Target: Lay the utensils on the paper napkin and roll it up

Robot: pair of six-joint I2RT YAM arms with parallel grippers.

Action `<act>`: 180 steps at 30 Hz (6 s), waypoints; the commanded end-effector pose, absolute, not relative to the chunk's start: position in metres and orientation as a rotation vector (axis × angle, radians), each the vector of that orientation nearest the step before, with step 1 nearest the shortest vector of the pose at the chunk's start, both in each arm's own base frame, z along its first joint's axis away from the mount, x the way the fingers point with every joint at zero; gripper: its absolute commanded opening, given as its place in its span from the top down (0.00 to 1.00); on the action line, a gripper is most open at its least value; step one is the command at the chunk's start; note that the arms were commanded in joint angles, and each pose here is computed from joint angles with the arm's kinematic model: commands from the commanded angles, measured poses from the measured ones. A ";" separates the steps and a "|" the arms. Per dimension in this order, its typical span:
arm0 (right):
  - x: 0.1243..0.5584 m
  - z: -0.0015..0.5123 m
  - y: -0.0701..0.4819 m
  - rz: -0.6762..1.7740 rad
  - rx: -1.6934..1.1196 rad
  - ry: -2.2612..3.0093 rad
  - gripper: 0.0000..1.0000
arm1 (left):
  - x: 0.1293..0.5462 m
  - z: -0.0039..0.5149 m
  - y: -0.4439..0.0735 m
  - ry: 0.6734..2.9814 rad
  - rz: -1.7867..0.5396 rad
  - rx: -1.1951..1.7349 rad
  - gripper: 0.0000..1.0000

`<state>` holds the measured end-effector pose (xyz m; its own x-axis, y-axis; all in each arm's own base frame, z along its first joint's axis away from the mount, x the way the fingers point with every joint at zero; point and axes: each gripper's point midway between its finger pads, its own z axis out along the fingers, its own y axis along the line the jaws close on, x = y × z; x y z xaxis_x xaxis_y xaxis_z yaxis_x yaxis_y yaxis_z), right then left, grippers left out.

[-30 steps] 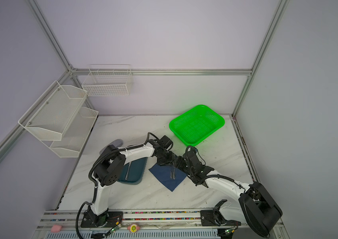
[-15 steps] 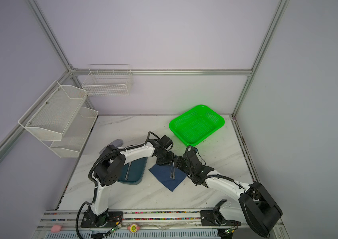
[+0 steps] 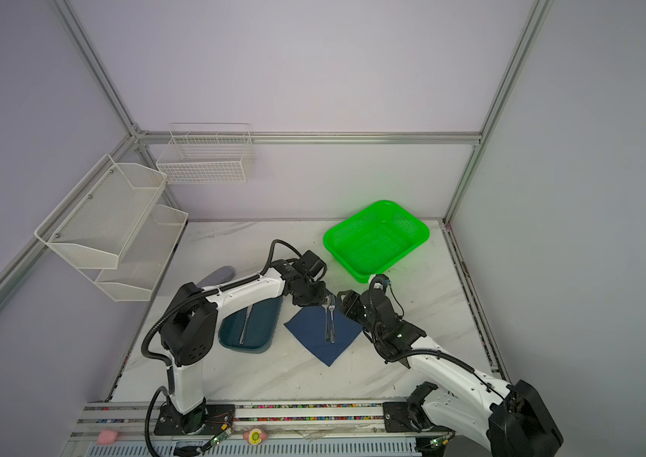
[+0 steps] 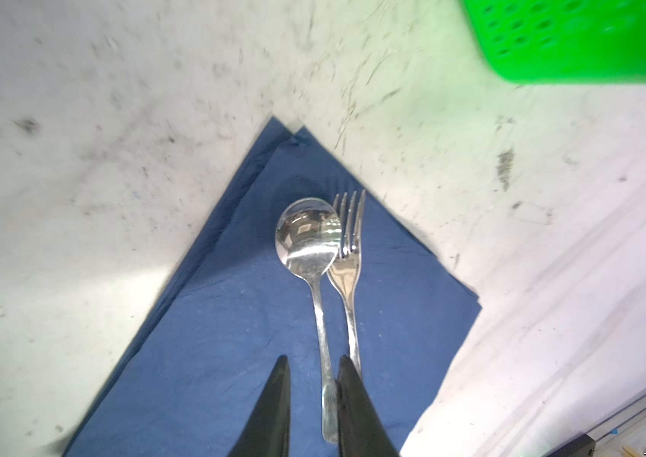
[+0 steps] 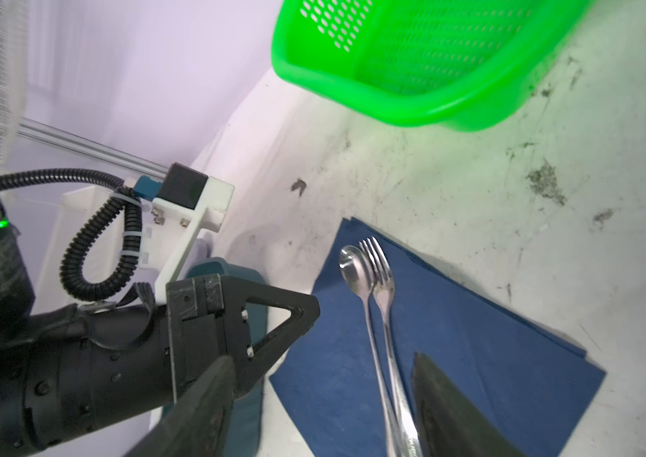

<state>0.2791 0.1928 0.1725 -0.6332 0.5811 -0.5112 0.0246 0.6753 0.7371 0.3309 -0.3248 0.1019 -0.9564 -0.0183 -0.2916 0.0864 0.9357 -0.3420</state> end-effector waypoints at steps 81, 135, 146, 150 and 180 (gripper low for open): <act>0.261 0.148 0.369 1.026 -0.171 2.313 0.03 | 0.317 0.024 -0.085 2.959 0.301 -0.110 0.79; 0.262 0.146 0.356 0.964 -0.139 2.316 0.03 | 0.313 0.005 -0.077 2.965 0.503 0.005 0.92; 0.263 0.147 0.355 0.955 -0.133 2.316 0.03 | 0.313 0.020 -0.073 2.914 0.495 -0.040 1.00; 0.263 0.146 0.356 0.953 -0.131 2.318 0.03 | 0.312 0.019 -0.077 2.927 0.460 -0.045 1.00; 0.264 0.139 0.357 0.936 -0.126 2.345 0.03 | 0.298 0.008 -0.092 2.966 0.188 -0.159 0.97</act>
<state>0.2634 0.3572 0.1387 -0.8134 0.1222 -0.5687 -0.3087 0.7380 0.6000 0.3207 -0.0970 0.0322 -0.9644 -0.0562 -0.2584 -0.0907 0.9881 0.1239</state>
